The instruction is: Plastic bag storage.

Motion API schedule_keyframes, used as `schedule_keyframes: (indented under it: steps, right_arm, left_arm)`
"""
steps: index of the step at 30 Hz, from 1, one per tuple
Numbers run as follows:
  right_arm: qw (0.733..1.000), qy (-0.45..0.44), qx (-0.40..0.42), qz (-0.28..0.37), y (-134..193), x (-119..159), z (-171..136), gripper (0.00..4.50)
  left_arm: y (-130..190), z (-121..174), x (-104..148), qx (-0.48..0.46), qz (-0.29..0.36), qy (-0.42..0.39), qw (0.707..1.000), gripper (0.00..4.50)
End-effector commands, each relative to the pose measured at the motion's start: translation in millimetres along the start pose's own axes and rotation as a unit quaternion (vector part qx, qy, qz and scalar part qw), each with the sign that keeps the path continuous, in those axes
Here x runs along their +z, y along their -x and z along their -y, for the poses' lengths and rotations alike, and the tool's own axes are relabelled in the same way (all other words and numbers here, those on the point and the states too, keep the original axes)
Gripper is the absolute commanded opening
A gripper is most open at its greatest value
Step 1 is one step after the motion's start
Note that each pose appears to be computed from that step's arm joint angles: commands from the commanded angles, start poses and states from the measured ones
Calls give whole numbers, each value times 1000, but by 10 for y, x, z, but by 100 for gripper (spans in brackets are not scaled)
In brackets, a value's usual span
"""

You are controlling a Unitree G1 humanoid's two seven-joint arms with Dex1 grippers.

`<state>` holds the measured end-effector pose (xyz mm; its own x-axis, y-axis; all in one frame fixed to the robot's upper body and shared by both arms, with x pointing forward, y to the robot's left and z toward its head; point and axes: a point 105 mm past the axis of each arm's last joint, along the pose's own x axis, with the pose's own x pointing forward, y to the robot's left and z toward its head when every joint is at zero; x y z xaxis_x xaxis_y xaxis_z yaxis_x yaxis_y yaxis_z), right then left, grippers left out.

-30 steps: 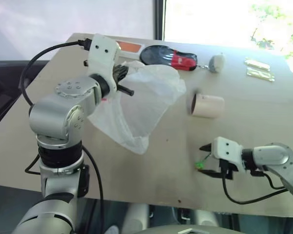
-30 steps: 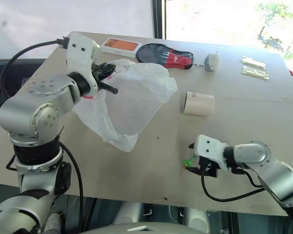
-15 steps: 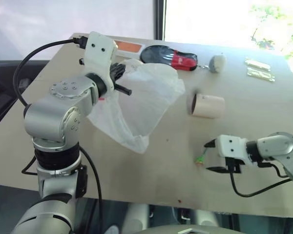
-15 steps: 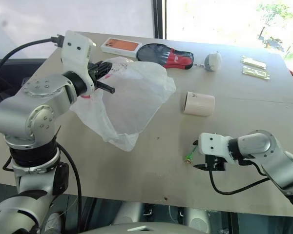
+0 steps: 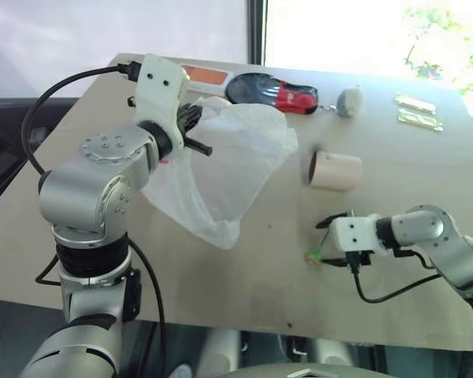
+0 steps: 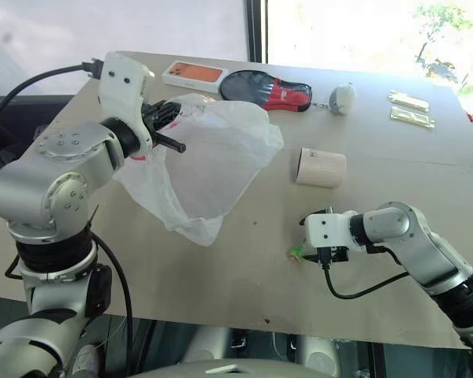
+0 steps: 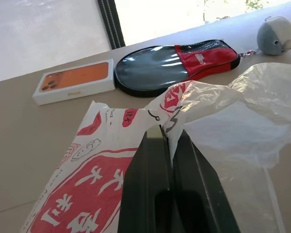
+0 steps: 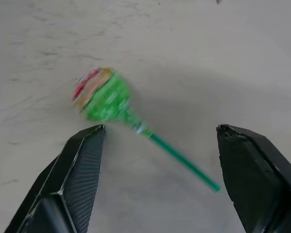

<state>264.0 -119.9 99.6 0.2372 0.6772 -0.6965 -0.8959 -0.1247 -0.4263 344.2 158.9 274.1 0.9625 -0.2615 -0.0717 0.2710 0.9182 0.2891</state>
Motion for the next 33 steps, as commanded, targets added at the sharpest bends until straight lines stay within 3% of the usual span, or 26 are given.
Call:
schedule_keyframes:
  steps: [1,5,10,17,19,22,25,28,33]
  right_arm:
    - [1000,13,7,0,-66,-6,6,204]
    - [1000,15,10,7,-78,7,10,15]
    - [999,-14,6,34,-60,111,-13,6]
    - [982,-122,-78,118,-165,578,301,6]
    - [976,-131,-129,114,-334,682,546,6]
    - [962,-145,-190,134,-726,1064,1023,6]
    - [964,-115,-184,152,-1056,1440,1213,94]
    - [945,-113,-259,164,-983,1541,1506,235]
    - [939,-134,-254,190,-460,1329,1409,235]
  left_arm:
    - [87,-61,139,19,31,-11,999,0]
    - [95,-62,140,19,31,-10,999,0]
    - [93,-68,142,17,30,-6,999,0]
    - [116,-130,122,6,19,17,1000,0]
    - [120,-132,125,5,18,15,1000,0]
    - [119,-118,141,-2,19,19,1000,0]
    - [104,-63,151,-11,22,25,999,0]
    - [110,-38,169,-15,25,29,999,0]
    - [93,-80,111,-5,15,37,999,0]
